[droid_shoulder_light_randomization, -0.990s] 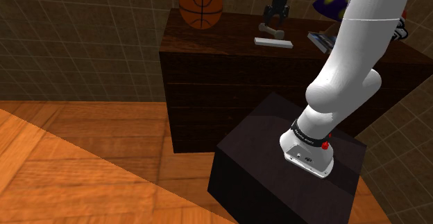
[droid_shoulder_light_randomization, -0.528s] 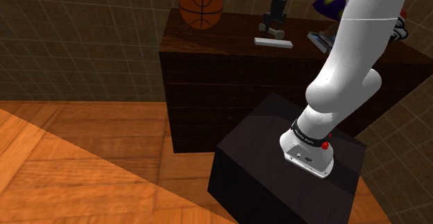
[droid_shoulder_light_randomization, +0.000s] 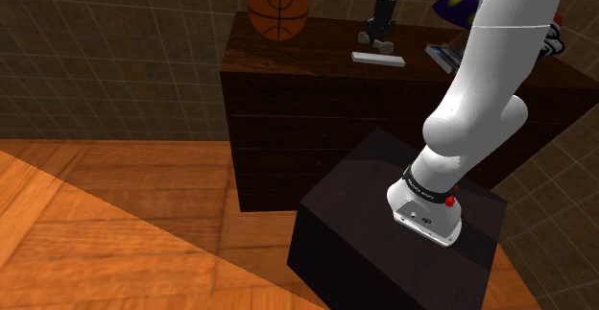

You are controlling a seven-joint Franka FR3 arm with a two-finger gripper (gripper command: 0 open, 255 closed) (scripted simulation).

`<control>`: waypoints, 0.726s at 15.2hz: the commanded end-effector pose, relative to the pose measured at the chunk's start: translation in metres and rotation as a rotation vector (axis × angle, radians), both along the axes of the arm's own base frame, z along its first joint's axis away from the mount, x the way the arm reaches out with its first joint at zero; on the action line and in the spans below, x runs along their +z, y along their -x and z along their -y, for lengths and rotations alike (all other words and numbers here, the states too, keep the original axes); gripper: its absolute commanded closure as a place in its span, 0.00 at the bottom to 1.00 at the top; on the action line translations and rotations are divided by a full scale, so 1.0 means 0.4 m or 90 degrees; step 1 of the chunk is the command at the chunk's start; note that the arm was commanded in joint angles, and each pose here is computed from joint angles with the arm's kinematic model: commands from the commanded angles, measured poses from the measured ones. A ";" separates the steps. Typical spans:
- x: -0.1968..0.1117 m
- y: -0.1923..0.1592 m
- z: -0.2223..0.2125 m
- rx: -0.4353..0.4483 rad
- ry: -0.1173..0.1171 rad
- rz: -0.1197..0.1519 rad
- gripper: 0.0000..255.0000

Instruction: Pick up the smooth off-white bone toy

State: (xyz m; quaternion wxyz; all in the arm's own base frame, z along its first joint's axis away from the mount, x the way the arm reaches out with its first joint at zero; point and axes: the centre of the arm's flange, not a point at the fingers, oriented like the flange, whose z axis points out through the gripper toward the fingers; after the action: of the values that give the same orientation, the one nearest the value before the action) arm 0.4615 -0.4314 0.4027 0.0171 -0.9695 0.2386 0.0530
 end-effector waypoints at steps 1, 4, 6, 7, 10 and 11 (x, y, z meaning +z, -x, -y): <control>-0.003 -0.001 -0.002 0.000 0.000 0.000 1.00; 0.036 -0.001 -0.002 0.000 0.000 0.000 1.00; 0.063 -0.001 -0.002 0.000 0.000 0.000 1.00; 0.076 -0.001 -0.002 0.000 0.000 0.000 1.00; 0.115 -0.001 -0.002 0.000 0.000 0.000 1.00; 0.129 -0.001 -0.002 0.000 0.000 0.000 1.00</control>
State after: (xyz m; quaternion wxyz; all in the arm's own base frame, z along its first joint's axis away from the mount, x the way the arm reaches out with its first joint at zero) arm 0.4626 -0.4320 0.4491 0.0173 -0.9696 0.2383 0.0534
